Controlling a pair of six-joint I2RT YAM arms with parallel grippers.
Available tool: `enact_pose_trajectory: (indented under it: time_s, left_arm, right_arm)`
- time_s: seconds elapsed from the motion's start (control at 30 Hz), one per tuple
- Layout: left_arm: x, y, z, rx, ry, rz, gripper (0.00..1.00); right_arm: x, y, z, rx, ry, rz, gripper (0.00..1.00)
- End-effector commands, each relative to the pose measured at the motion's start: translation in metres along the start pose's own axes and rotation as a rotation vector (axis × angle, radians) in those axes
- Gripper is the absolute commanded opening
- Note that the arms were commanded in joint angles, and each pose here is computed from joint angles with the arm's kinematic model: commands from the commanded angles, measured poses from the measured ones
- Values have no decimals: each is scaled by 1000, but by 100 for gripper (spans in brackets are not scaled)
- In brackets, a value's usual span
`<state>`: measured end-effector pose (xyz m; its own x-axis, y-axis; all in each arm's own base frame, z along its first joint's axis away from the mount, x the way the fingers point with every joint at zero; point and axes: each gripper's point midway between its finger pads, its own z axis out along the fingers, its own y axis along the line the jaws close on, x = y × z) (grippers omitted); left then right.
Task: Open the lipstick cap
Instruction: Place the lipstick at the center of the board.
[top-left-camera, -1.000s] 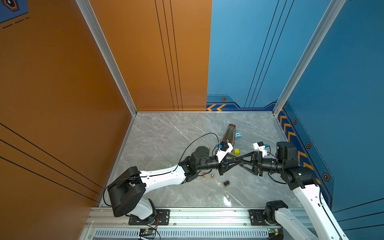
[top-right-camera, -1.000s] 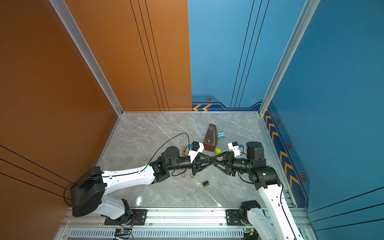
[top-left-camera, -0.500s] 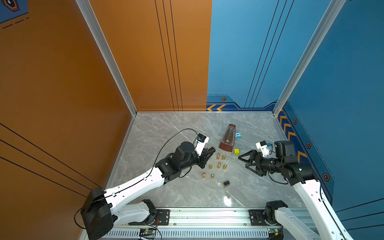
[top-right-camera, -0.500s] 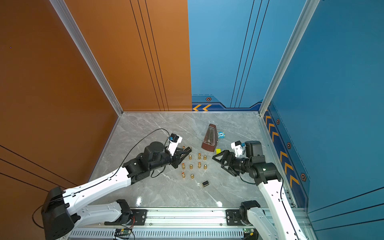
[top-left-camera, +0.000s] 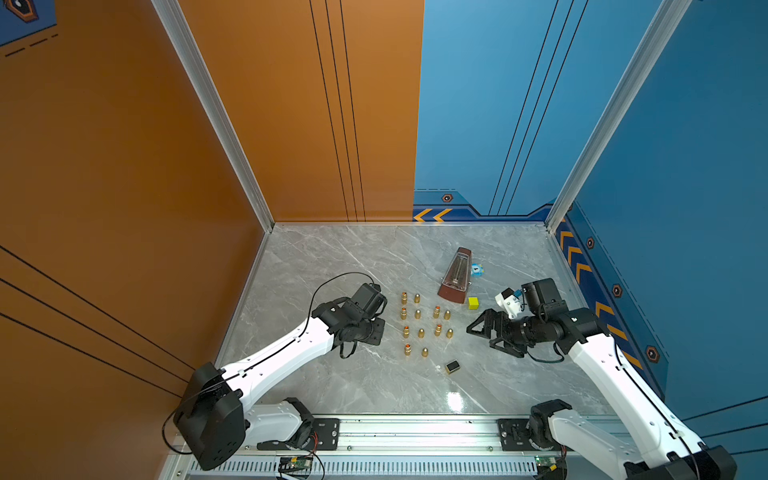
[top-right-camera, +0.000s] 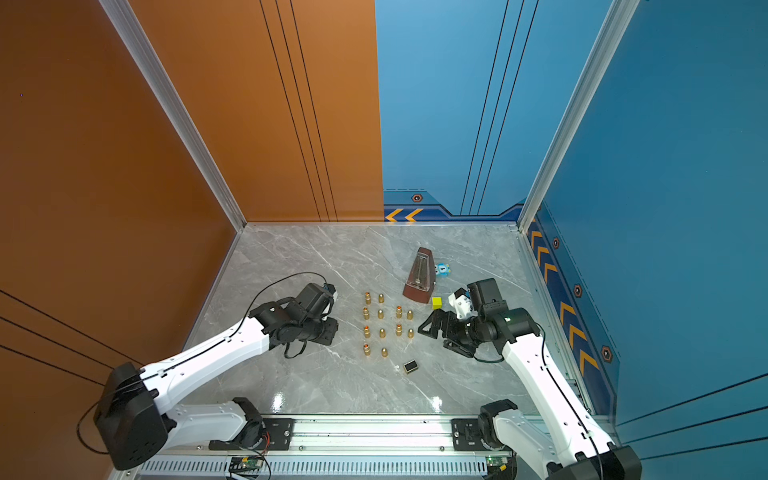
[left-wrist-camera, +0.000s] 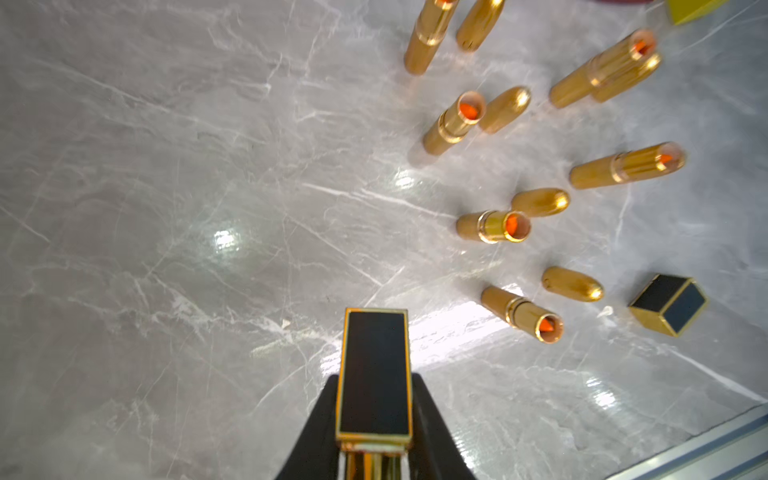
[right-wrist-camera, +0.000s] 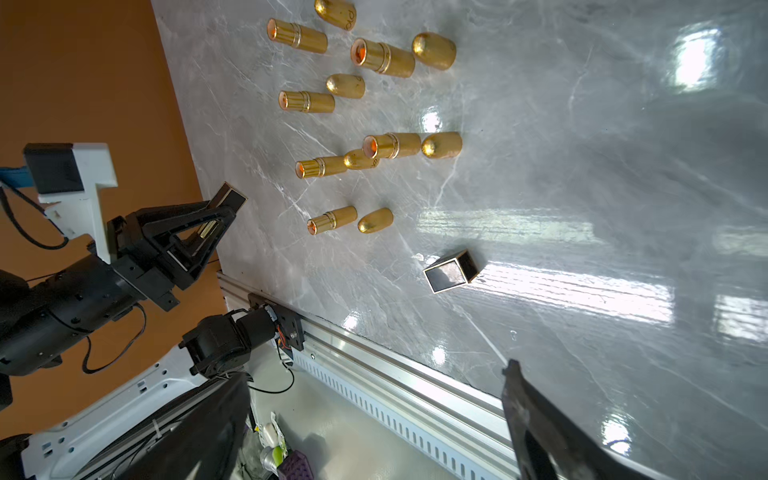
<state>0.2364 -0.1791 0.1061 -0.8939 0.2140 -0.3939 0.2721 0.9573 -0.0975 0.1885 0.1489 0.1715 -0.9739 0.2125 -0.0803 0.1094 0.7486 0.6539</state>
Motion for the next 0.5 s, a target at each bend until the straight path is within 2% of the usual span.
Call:
enact_pose_trajectory:
  time_s: [0.0,0.2,0.27,0.47]
  left_arm:
    - [17,10,6,-71,112,4,3]
    - [23,9,23,-129,230,75,7]
    - [13,6,21,-138,226,87,8]
    - [21,6,31,-163,317,131,9]
  right_arm:
    - [11,-15,8,73,47,-26,98]
    - [15,-20,14,108,70,-46,100]
    - [16,-23,16,120,80,-43,100]
    - [22,-34,26,168,125,-47,100]
